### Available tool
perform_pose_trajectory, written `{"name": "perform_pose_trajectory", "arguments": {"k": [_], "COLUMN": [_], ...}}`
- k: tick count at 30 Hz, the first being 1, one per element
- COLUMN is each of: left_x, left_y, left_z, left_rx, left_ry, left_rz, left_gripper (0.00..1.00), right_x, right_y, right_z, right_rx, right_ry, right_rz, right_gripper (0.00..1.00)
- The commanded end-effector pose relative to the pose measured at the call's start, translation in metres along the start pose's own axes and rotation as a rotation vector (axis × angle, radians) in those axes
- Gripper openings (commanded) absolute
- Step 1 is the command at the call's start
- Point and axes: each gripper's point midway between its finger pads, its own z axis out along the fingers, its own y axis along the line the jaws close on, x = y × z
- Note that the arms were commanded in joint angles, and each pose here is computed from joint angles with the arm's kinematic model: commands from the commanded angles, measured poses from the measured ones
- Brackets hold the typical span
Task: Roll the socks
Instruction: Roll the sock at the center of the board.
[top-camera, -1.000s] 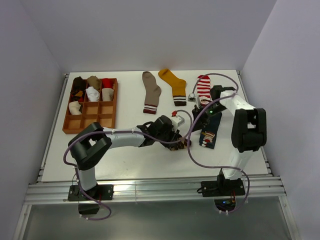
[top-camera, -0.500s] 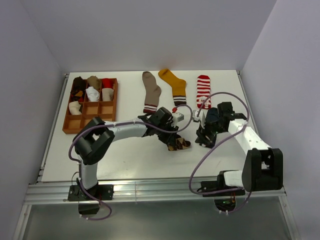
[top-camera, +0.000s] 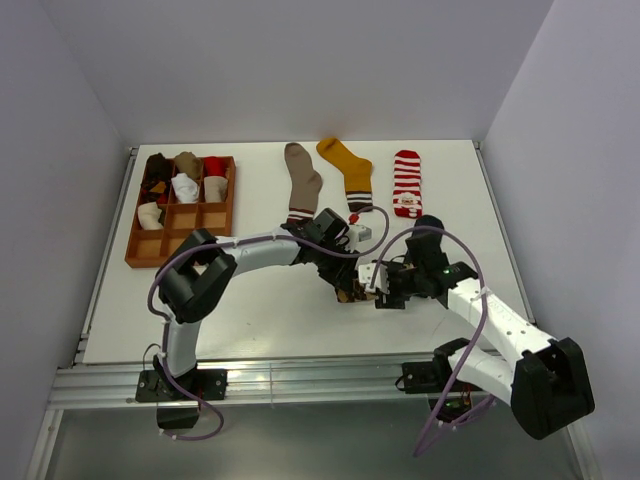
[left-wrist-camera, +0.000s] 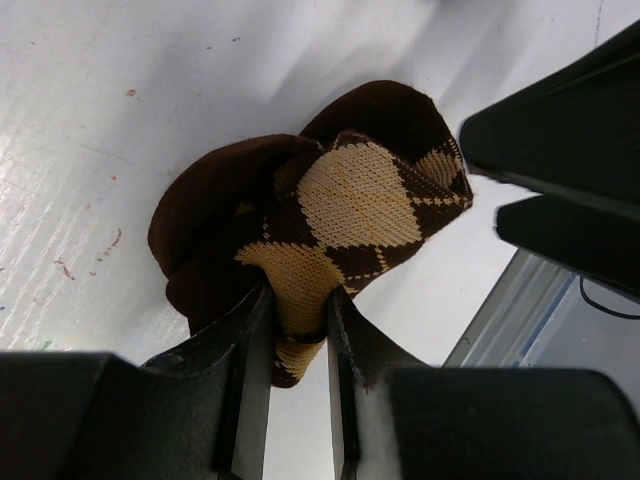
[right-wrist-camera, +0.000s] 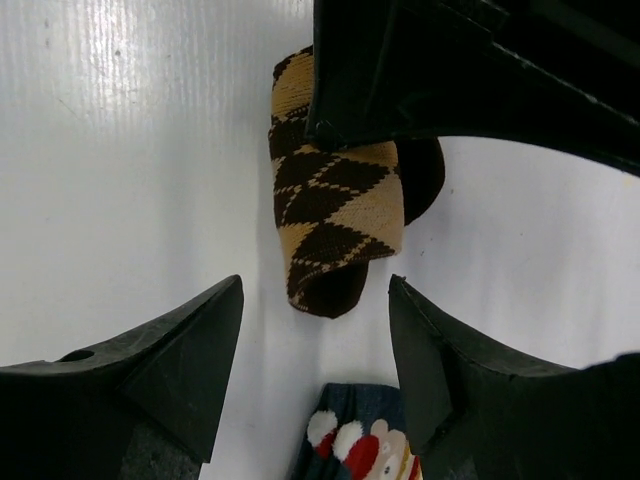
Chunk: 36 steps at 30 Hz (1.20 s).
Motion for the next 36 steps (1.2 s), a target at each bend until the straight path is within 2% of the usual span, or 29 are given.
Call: {"name": "perform_pose_trajectory", "arguments": {"k": [1, 13, 27, 36], "left_x": [0.063, 0.064, 0.064, 0.064], "left_y": [0.019, 0.017, 0.013, 0.008], "left_z": [0.013, 0.015, 0.010, 0.004], "left_rx": [-0.045, 0.008, 0.071, 0.141], "left_ry": [0.216, 0.245, 0.259, 0.274], "left_rz": [-0.056, -0.051, -0.046, -0.059], "left_gripper": [0.00, 0.00, 0.00, 0.00], "right_x": [-0.005, -0.007, 0.005, 0.013], "right_y": [-0.014, -0.006, 0.005, 0.010], "right_z": [0.005, 0.027, 0.047, 0.055], "right_rx": [0.066, 0.064, 0.001, -0.037], "right_ry": [0.014, 0.061, 0.125, 0.160], "right_rz": [-0.100, -0.230, -0.250, -0.241], "right_gripper": [0.67, 0.68, 0.65, 0.60]}}
